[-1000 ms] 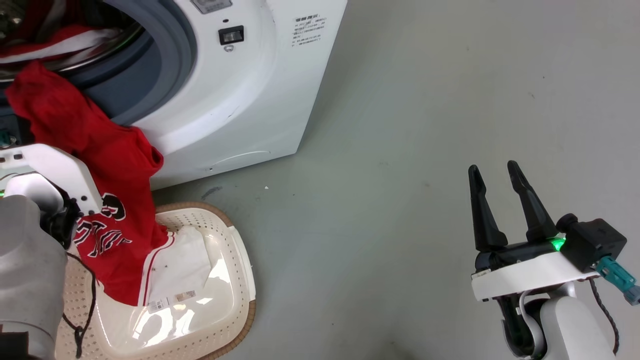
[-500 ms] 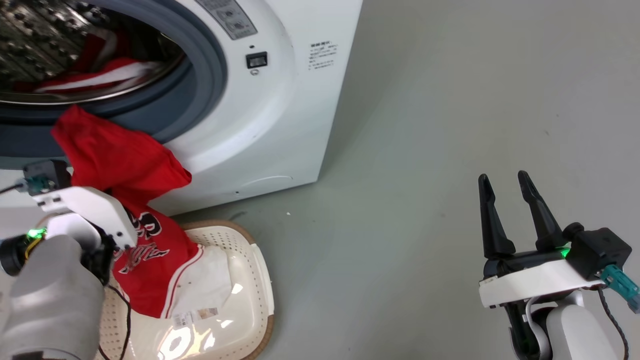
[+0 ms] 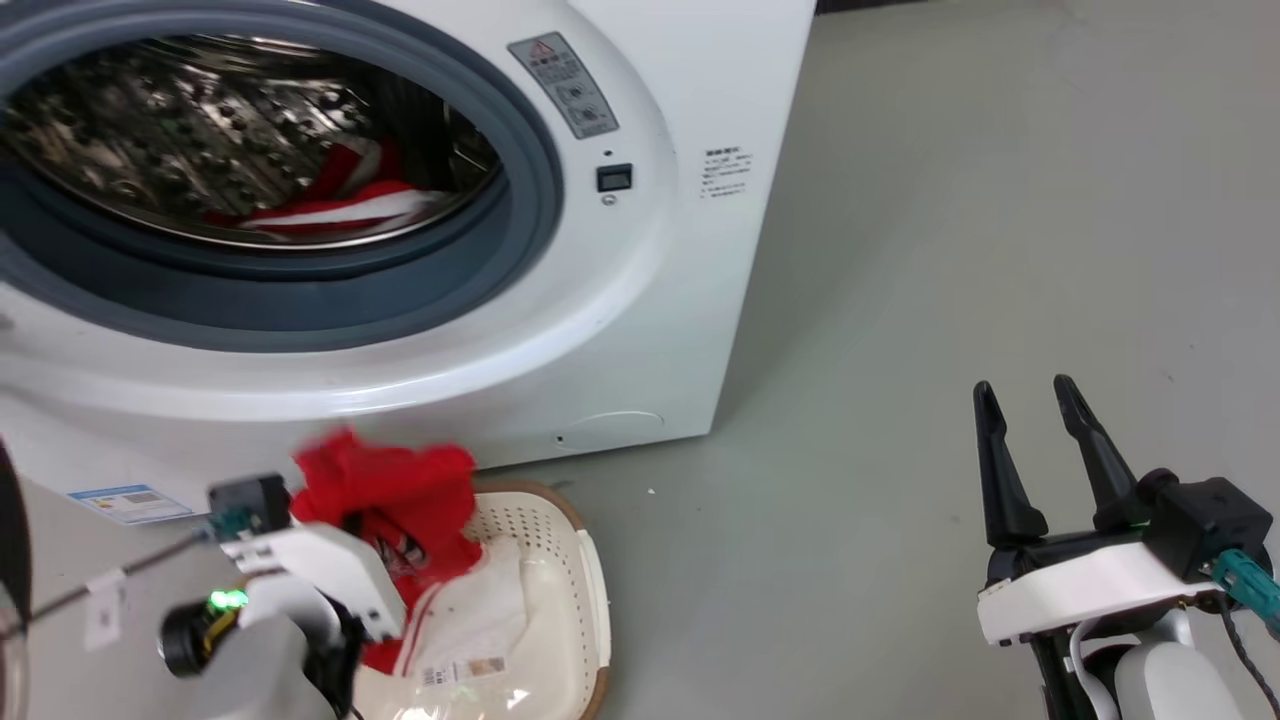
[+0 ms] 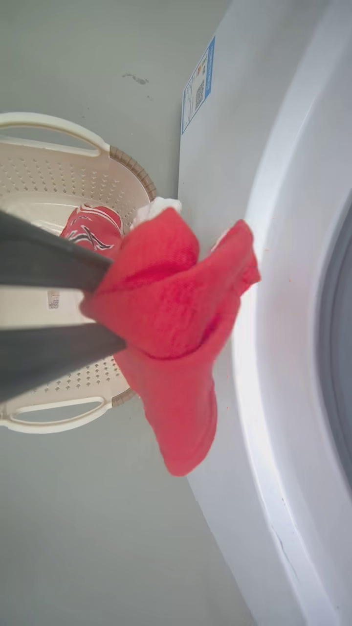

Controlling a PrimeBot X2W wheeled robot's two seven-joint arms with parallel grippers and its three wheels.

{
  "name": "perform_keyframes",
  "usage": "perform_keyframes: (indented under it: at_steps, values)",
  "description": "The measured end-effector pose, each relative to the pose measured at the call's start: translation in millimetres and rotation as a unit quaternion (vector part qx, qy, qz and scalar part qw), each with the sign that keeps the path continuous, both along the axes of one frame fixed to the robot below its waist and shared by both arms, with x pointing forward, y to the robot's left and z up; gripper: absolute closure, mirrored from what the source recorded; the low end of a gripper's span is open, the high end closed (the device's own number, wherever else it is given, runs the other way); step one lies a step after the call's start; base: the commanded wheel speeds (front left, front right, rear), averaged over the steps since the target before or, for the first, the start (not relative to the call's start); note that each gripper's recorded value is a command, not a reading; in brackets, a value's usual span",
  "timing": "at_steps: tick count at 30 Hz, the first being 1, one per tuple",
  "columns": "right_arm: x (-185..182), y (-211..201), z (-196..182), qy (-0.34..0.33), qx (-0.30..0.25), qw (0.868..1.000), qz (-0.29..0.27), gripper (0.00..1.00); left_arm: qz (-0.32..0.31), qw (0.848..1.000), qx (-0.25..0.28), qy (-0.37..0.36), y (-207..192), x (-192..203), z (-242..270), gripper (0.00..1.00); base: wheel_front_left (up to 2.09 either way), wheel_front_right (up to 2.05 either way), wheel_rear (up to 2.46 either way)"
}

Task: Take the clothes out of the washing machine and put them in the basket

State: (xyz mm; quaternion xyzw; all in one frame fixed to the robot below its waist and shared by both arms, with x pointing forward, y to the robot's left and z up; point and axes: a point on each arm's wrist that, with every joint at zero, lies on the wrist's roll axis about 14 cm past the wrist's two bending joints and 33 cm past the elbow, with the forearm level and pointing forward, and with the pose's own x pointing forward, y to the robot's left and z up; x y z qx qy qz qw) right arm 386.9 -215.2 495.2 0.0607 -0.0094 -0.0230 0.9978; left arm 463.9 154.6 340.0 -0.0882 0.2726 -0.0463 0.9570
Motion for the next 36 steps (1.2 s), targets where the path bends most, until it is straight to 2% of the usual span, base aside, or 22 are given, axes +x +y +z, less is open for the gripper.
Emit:
perform_keyframes:
  at_steps: [7, 12, 17, 24, 36]
  values:
    - [3, 14, 9, -0.005, -0.006, 1.000, 0.023, 0.00, 0.002, 0.999, -0.021, 0.032, -9, -55, -23, 1.00, 0.00, 0.00, 0.00]
    - [11, 21, 7, -0.002, -0.009, 0.999, 0.034, 0.00, 0.010, 0.998, -0.035, 0.057, -14, -71, -42, 1.00, 0.00, 0.00, 0.00]
    - [30, 19, 2, 0.000, -0.022, 0.999, 0.034, 0.00, 0.011, 0.996, -0.032, 0.081, -17, -67, -65, 1.00, 0.00, 0.00, 0.00]
    - [52, 11, -28, 0.028, -0.027, 0.999, 0.025, 0.00, 0.006, 0.994, -0.021, 0.106, -19, -38, -99, 1.00, 0.00, 0.00, 0.00]
    - [62, -8, -88, 0.085, -0.031, 0.996, 0.001, 0.00, -0.011, 0.976, -0.003, 0.219, -25, -46, -186, 1.00, 0.00, 0.00, 0.00]
